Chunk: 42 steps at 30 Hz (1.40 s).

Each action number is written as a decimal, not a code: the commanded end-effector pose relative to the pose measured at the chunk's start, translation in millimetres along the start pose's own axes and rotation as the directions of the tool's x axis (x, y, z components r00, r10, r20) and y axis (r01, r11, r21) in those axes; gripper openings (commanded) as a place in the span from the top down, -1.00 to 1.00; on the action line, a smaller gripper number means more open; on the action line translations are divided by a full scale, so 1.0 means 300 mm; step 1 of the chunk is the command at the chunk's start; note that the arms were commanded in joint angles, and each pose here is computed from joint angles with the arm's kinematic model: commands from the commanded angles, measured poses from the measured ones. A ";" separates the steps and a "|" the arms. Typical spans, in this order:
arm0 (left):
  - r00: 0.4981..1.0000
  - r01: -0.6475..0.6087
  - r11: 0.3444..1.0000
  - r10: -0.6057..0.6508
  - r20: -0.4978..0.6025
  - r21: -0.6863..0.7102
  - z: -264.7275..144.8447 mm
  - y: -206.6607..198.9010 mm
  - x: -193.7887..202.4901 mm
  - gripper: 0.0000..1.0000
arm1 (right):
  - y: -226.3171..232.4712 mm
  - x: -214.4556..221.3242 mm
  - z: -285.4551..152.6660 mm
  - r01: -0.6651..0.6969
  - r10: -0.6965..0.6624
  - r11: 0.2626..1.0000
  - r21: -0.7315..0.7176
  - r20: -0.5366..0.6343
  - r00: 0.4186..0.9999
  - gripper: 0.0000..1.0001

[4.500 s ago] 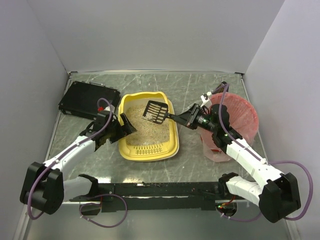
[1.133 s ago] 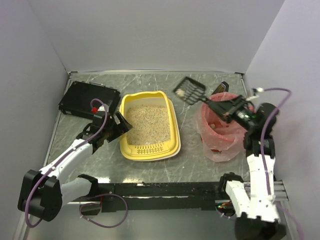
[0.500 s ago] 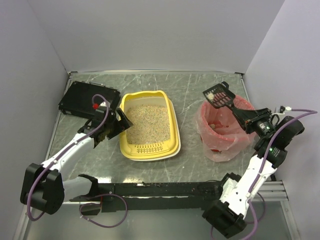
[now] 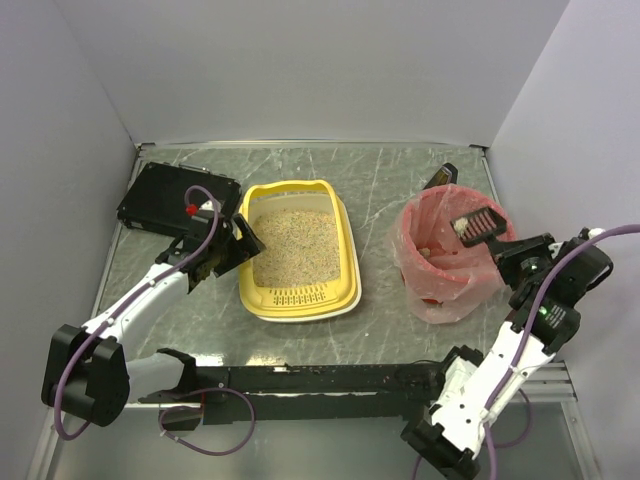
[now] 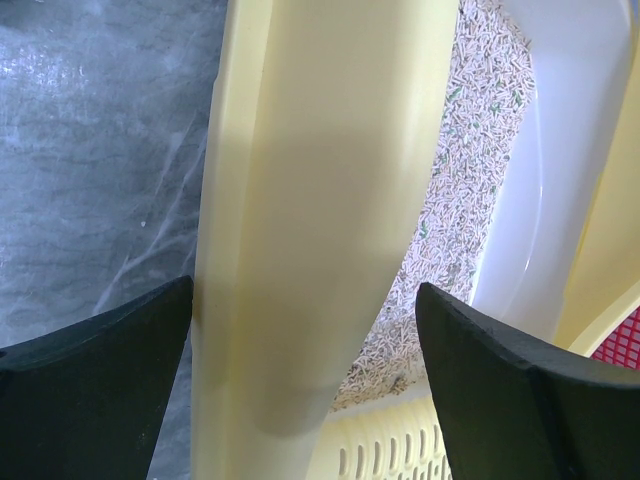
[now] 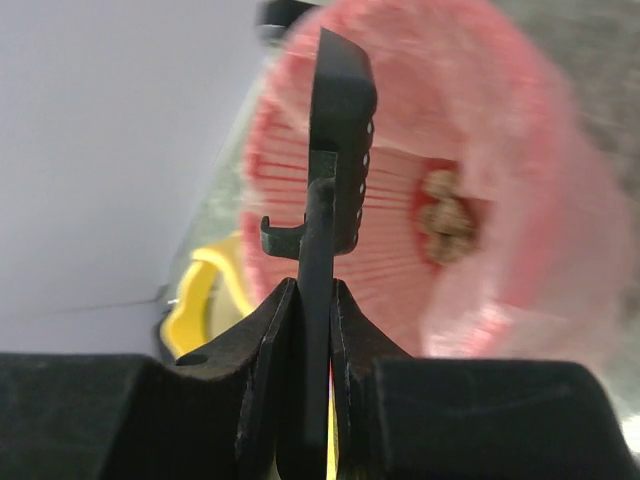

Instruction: Clean the litter box

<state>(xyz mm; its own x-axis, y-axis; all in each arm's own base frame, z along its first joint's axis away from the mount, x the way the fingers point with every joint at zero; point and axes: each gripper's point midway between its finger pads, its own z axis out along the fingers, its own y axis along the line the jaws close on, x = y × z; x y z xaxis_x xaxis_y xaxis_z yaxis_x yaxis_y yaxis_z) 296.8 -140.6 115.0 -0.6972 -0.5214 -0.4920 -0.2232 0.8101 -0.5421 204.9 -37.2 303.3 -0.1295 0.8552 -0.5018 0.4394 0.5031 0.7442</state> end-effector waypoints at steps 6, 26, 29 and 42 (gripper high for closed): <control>1.000 -0.028 0.998 0.027 0.005 0.051 -0.012 -0.045 -0.014 -0.94 | -0.109 0.009 -0.033 0.280 -0.270 0.914 0.293 -0.077 0.960 1.00; 0.990 -0.069 0.997 0.063 -0.130 -0.041 -0.003 0.022 0.077 -0.94 | -0.034 -0.034 -0.065 0.515 -0.533 0.824 0.236 0.014 0.846 1.00; 0.993 -0.065 0.994 0.056 -0.100 -0.088 -0.002 0.044 0.056 -0.94 | 0.020 -0.021 -0.061 0.557 -0.567 0.819 0.136 0.042 0.823 1.00; 0.997 -0.053 0.987 0.044 -0.062 -0.152 -0.029 0.074 0.027 -0.96 | 0.391 0.075 -0.061 0.657 -0.669 0.661 -0.361 0.114 0.735 1.00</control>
<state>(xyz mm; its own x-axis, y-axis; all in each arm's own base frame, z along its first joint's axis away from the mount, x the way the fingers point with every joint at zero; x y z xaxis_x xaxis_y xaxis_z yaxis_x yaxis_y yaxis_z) 275.8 -128.0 80.4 -0.7863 -0.4584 -0.4143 -0.3044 0.8709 -0.3859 219.0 3.8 338.5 -0.3732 0.3432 -0.8619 0.1507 0.9391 0.3087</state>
